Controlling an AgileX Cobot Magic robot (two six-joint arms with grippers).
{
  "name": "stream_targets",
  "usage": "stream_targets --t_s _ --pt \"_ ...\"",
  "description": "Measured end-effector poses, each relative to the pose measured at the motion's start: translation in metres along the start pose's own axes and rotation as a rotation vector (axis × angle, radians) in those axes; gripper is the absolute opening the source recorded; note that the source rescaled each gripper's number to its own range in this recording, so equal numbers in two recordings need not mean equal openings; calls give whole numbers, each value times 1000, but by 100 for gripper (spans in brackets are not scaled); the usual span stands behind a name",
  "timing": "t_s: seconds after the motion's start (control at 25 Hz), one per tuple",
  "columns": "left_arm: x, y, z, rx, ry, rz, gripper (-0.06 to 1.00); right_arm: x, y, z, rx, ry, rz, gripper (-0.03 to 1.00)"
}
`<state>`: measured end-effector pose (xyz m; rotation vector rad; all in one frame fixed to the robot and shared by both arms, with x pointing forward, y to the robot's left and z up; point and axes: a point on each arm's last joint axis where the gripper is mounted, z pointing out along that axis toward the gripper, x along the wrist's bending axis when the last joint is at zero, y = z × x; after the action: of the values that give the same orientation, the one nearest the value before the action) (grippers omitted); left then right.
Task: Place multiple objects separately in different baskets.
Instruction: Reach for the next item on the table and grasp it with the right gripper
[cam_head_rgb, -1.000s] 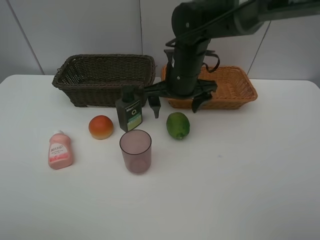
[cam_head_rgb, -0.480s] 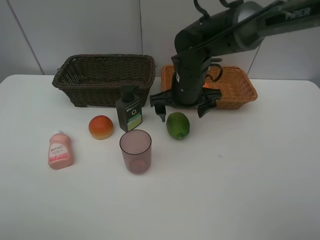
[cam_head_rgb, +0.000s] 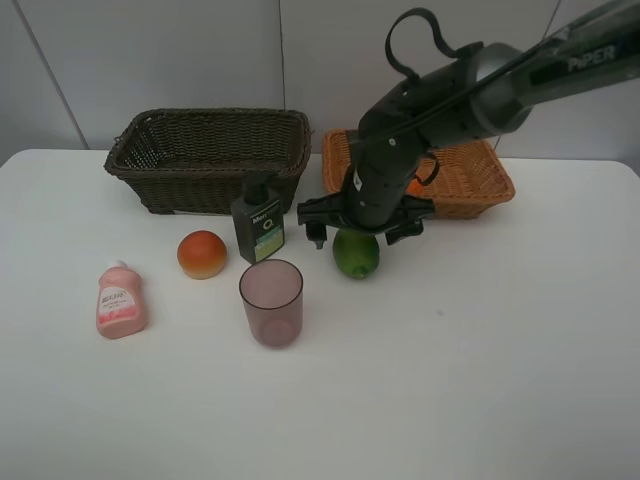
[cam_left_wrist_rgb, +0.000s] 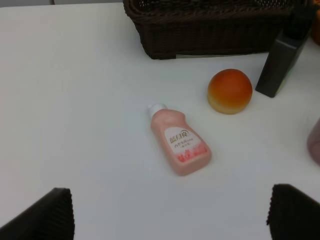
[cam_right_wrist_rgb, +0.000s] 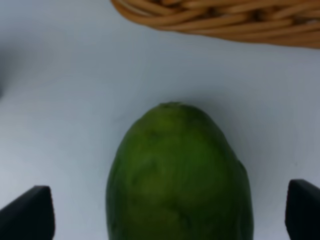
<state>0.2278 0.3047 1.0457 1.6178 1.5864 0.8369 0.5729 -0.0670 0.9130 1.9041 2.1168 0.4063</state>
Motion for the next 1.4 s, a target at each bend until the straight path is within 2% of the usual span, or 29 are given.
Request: stream_targets --t_s 0.28,0.64,0.96,1.04,1.12,1.24,1.28,1.4 --pt "0 0 0 0 0 0 100 0 0 4 -54 18 -14 100" --pt "0 0 0 0 0 0 100 1 -9 27 -17 3 -34 100" --pt "0 0 0 0 0 0 100 2 -7 28 -41 17 -51 99" --pt "0 0 0 0 0 0 100 2 -7 29 -43 18 -53 88" --pt "0 0 0 0 0 0 100 2 -7 30 -39 16 -54 69" --pt "0 0 0 0 0 0 100 2 -9 33 -27 7 -55 24" --pt "0 0 0 0 0 0 100 1 -10 36 -19 1 -57 2" --pt "0 0 0 0 0 0 100 1 -11 37 -13 -6 -58 0"
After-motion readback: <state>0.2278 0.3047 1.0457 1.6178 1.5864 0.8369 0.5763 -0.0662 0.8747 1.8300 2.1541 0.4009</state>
